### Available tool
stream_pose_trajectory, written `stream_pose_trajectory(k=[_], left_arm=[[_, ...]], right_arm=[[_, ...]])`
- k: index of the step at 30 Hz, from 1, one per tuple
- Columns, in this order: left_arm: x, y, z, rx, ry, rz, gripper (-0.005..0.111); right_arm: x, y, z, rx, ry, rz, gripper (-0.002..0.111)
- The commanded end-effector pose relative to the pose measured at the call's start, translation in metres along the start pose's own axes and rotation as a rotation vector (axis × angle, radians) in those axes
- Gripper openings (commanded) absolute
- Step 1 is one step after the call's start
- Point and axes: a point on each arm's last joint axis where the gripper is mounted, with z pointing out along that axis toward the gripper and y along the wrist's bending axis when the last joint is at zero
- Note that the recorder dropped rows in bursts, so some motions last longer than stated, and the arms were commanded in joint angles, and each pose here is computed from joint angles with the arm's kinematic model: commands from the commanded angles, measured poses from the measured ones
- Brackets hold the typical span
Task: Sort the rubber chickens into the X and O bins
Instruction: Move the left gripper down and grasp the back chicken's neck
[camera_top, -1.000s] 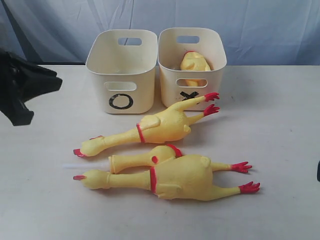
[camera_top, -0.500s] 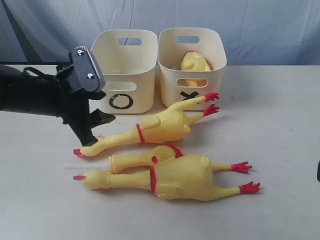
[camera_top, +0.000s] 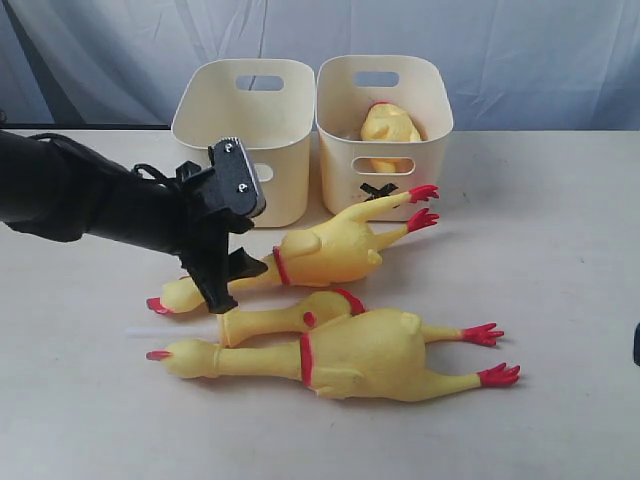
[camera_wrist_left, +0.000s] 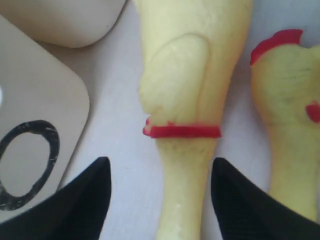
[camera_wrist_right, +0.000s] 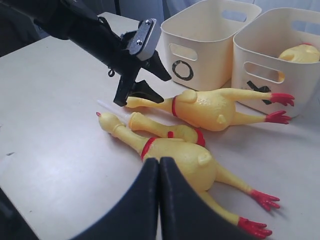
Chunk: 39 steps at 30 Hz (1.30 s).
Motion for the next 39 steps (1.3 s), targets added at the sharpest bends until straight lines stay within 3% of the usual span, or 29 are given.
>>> stream_pose_trajectory(k=[1, 23, 26, 35, 39], left_arm=[[0.0, -0.005, 0.006, 0.048, -0.008, 0.033, 0.057], [0.028, -0.012, 0.042, 0.095, 0.089, -0.003, 0.055], [0.028, -0.012, 0.043, 0.094, 0.092, -0.003, 0.045], [0.028, -0.012, 0.043, 0.092, 0.092, -0.005, 0.002], [0.026, -0.011, 0.04, 0.088, 0.086, 0.004, 0.0]], right_arm=[[0.002, -0.001, 0.0, 0.013, 0.003, -0.008, -0.001], [0.002, -0.001, 0.0, 0.013, 0.003, -0.008, -0.001], [0.002, -0.001, 0.0, 0.013, 0.003, -0.008, -0.001], [0.002, -0.001, 0.0, 0.016, 0.005, -0.01, -0.001], [0.002, -0.001, 0.0, 0.017, 0.003, -0.01, -0.001]])
